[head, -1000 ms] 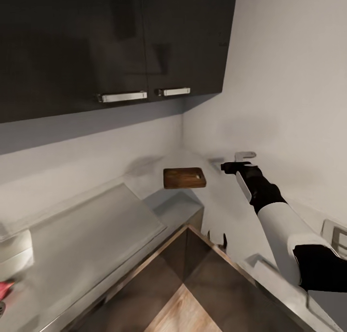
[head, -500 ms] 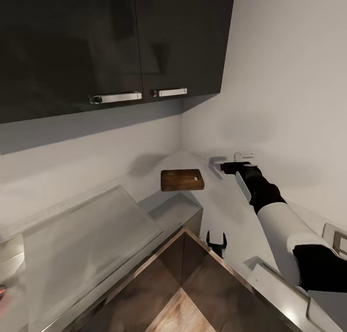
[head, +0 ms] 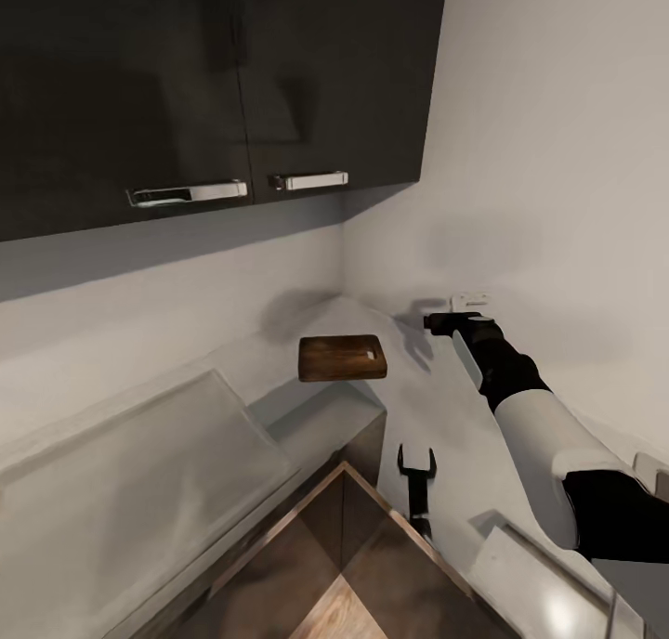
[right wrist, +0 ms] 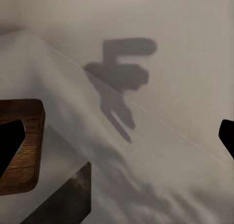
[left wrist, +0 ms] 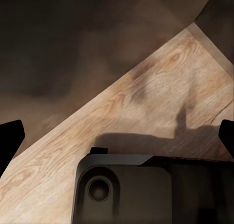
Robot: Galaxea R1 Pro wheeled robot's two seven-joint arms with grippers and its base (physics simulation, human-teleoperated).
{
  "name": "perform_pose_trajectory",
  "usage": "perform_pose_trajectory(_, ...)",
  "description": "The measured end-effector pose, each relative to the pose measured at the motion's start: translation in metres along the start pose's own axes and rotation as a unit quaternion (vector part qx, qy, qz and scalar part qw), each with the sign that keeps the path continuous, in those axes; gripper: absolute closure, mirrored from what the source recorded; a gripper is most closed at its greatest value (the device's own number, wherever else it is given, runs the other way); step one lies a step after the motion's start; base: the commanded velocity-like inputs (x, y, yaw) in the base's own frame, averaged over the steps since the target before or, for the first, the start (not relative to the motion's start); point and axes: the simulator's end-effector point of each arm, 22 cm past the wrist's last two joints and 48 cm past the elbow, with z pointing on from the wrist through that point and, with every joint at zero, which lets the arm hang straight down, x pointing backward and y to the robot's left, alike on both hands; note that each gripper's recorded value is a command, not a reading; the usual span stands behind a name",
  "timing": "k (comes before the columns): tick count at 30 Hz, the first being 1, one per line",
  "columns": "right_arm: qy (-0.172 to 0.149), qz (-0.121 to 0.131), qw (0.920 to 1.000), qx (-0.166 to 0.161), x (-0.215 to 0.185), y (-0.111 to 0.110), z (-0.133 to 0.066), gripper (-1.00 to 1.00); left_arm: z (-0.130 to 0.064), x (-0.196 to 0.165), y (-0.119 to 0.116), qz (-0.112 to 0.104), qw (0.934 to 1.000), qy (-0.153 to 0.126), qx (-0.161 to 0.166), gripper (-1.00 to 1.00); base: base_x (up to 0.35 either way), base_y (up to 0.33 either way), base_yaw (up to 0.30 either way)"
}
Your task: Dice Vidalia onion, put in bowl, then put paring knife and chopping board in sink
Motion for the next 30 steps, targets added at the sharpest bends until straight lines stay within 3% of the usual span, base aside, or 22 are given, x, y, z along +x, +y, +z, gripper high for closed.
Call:
perform_pose_trajectory(12, 0.008, 0.001, 0.9998, -0.017, 0.004, 0.025, -0.002, -1.0, 0.0, 0.0, 0.0, 0.0, 1.0, 0.0, 0.001, -1.0, 0.005, 0.0, 0.01)
perform_pose_trajectory(21, 0.014, 0.0, 0.9997, -0.017, 0.009, 0.027, 0.0, -1.0, 0.0, 0.001, 0.0, 0.0, 1.0, 0.001, 0.0, -1.0, 0.0, 0.0, 0.143)
perform_pose_trajectory(30, 0.015, 0.0, 0.9997, -0.017, 0.009, 0.026, 0.0, -1.0, 0.0, 0.002, 0.0, 0.0, 1.0, 0.002, 0.0, -1.0, 0.105, -0.117, 0.022)
